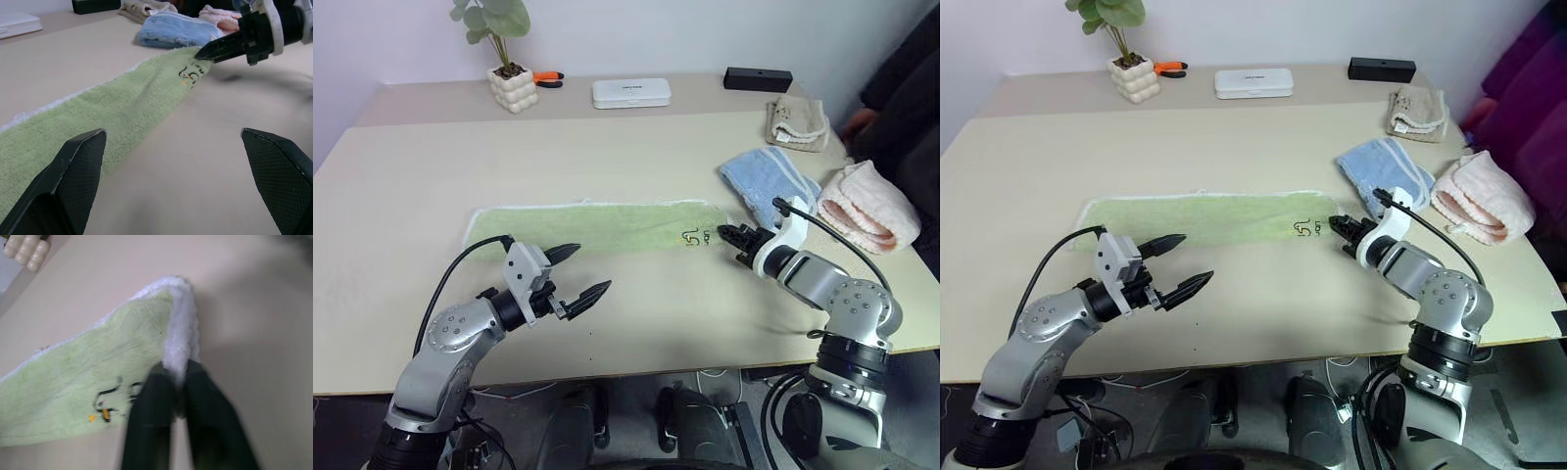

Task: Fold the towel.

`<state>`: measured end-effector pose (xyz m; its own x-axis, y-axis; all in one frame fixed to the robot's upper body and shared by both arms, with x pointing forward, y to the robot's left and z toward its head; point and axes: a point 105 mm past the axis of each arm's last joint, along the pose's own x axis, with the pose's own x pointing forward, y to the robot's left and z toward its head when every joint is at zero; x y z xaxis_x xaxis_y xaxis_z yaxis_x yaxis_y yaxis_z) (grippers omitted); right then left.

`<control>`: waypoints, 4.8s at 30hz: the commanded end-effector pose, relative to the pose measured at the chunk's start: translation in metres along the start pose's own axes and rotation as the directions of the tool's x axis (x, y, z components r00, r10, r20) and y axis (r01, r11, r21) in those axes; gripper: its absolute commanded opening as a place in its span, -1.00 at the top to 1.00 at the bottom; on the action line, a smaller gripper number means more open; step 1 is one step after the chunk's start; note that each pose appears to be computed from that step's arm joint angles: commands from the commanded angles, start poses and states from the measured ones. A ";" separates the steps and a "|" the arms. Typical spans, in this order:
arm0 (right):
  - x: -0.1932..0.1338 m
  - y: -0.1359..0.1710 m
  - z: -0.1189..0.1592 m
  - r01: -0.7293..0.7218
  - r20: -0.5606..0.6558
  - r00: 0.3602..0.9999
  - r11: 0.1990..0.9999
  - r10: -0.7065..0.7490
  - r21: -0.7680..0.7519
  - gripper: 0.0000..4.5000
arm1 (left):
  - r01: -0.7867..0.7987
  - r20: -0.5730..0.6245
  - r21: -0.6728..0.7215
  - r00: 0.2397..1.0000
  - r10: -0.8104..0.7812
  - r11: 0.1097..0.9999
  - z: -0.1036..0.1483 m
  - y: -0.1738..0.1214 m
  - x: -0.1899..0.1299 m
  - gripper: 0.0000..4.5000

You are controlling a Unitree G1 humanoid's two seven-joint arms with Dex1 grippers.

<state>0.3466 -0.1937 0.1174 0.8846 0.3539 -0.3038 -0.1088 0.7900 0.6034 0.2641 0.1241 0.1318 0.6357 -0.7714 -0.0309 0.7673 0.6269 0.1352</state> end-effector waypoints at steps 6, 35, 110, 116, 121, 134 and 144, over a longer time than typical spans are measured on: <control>-0.021 0.008 -0.004 -0.039 -0.029 0.999 0.999 0.038 -0.035 -0.96 | -0.016 0.014 0.027 1.000 0.015 1.000 0.004 0.004 -0.002 -1.00; -0.019 0.017 0.040 -0.032 0.074 0.996 0.988 0.044 -0.148 0.98 | -0.027 0.000 0.033 1.000 0.027 0.999 0.001 0.001 0.000 -1.00; 0.010 0.179 -0.016 -0.485 -0.327 0.693 0.080 0.643 -0.871 -0.98 | -0.481 -0.174 -0.816 0.734 0.657 0.322 -0.028 0.060 -0.059 -1.00; 0.011 0.178 -0.028 -0.486 -0.343 0.690 0.058 0.637 -0.872 -0.98 | -0.482 -0.297 -0.872 0.659 0.691 0.085 -0.042 0.087 -0.045 -1.00; 0.010 0.180 -0.027 -0.470 -0.328 0.694 0.058 0.641 -0.881 -1.00 | -0.441 -0.309 -0.898 0.644 0.700 0.010 -0.041 0.094 -0.037 -0.42; 0.008 0.166 -0.025 -0.445 -0.314 0.737 0.080 0.598 -0.892 -1.00 | -0.531 0.029 -0.782 0.493 0.869 0.327 0.034 0.137 -0.110 0.99; 0.025 0.142 -0.036 -0.432 -0.311 0.793 0.125 0.524 -0.893 -1.00 | -0.278 0.048 -0.268 0.952 0.301 0.922 0.064 0.060 -0.019 0.99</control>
<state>0.3374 -0.0577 0.1598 0.5012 0.8436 -0.1927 -0.8180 0.3892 -0.4236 0.2982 0.1988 0.2071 0.8999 -0.4237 0.1028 0.4360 0.8732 -0.2178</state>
